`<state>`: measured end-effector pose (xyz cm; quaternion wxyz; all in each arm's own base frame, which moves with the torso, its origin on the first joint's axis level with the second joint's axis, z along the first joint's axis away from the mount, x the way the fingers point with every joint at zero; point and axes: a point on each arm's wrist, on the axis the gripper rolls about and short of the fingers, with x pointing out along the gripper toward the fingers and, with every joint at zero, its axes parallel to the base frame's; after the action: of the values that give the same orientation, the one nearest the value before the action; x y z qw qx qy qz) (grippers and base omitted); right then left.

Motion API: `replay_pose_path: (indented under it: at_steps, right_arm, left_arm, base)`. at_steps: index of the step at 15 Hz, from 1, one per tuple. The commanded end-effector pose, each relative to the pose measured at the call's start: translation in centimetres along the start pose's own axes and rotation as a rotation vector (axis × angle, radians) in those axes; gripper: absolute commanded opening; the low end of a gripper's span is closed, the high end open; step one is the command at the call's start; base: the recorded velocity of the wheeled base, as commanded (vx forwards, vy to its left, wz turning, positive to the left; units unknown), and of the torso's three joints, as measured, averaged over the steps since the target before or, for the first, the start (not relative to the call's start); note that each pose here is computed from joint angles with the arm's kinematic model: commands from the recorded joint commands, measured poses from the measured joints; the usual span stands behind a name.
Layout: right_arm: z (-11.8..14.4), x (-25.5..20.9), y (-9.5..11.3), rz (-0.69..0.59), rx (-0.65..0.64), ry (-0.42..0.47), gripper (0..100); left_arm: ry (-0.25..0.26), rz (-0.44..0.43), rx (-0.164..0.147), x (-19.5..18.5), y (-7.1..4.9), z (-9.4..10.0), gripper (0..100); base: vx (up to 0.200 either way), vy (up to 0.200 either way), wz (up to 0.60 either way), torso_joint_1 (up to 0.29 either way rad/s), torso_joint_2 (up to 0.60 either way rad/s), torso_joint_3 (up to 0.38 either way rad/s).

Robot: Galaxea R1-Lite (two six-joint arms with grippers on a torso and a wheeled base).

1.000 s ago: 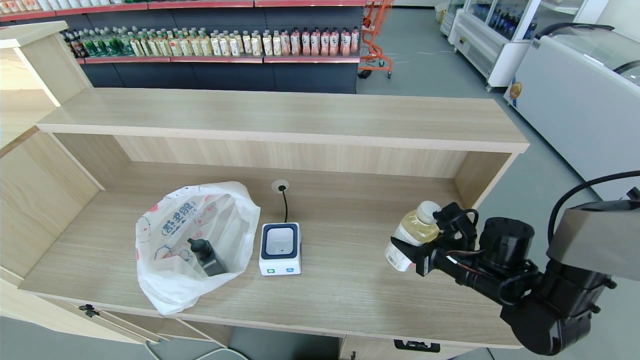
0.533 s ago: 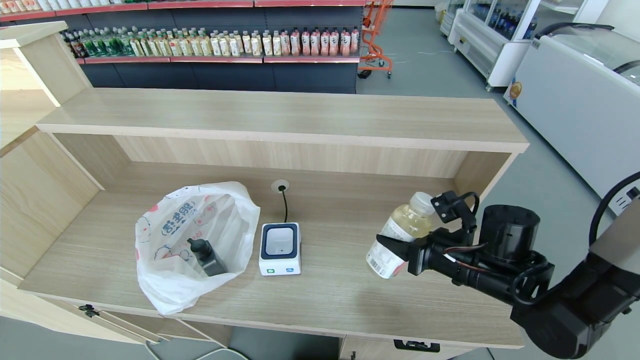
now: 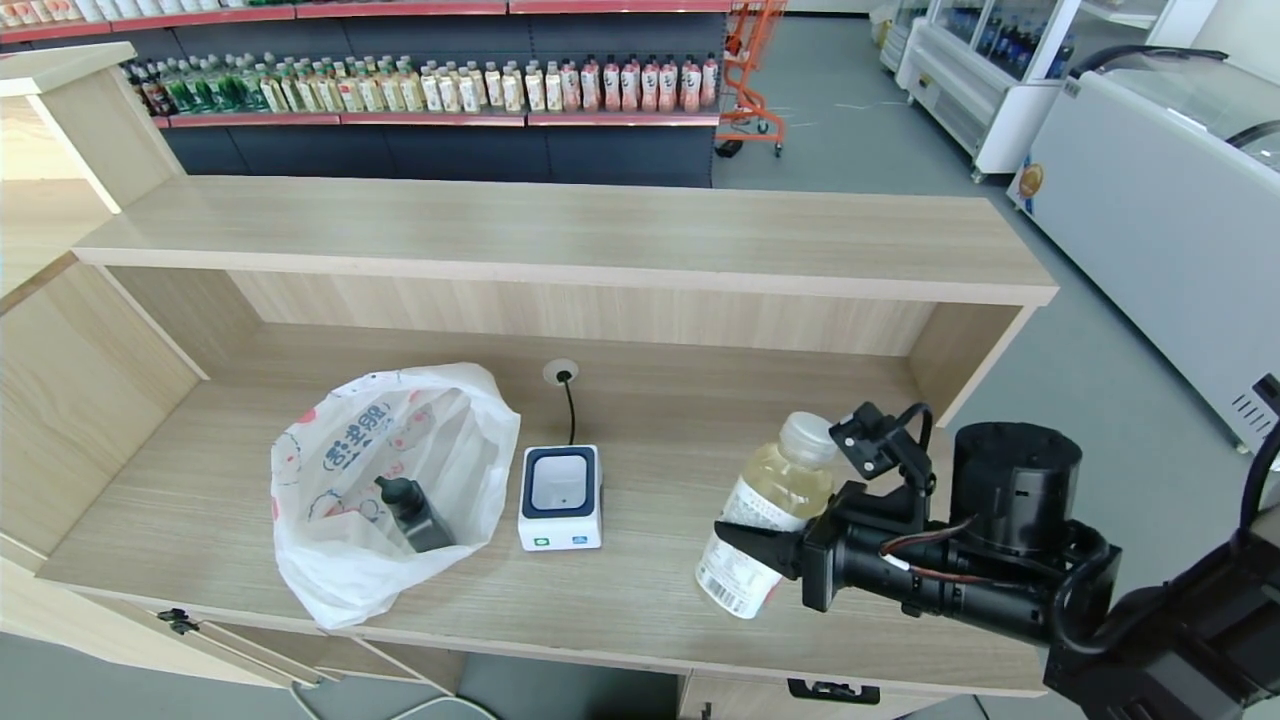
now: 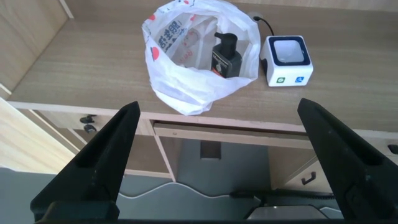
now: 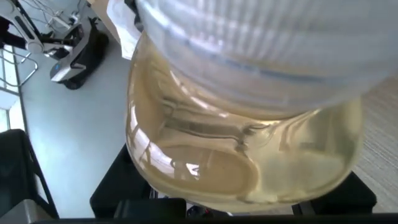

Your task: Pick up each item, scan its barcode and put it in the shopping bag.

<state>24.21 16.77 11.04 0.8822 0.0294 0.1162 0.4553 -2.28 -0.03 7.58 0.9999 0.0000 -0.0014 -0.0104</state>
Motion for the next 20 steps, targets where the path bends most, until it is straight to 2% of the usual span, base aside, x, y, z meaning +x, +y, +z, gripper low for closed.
replay_pose_path:
  at_steps: [1,5,8,12,16,20]
  right_arm:
    - [1.4,-0.5,0.5,0.01,-0.018,-0.037,0]
    - [1.5,-0.6,1.3,0.035,0.013,-0.006,0]
    - [2.1,-1.0,3.0,0.182,0.044,-0.007,0]
    - [1.8,-1.6,3.4,0.288,-0.005,0.012,0]
    - [1.1,-0.9,4.0,0.324,-0.046,0.032,0]
    - [0.9,-0.3,5.6,0.396,-0.047,0.047,0]
  left_arm:
    - [0.001,-0.001,0.0,0.0,0.0,0.0,100]
    - [0.001,-0.001,0.0,0.0,0.0,0.0,100]
    - [0.001,-0.001,0.0,0.0,0.0,0.0,100]
    - [0.001,-0.001,0.0,0.0,0.0,0.0,100]
    - [0.001,-0.001,0.0,0.0,0.0,0.0,100]
    - [0.001,-0.001,0.0,0.0,0.0,0.0,100]
  base:
    - [0.0,0.0,0.0,0.0,0.0,0.0]
    - [0.0,0.0,0.0,0.0,0.0,0.0]
    - [0.0,0.0,0.0,0.0,0.0,0.0]
    - [0.0,0.0,0.0,0.0,0.0,0.0]
    - [0.0,0.0,0.0,0.0,0.0,0.0]
    - [0.0,0.0,0.0,0.0,0.0,0.0]
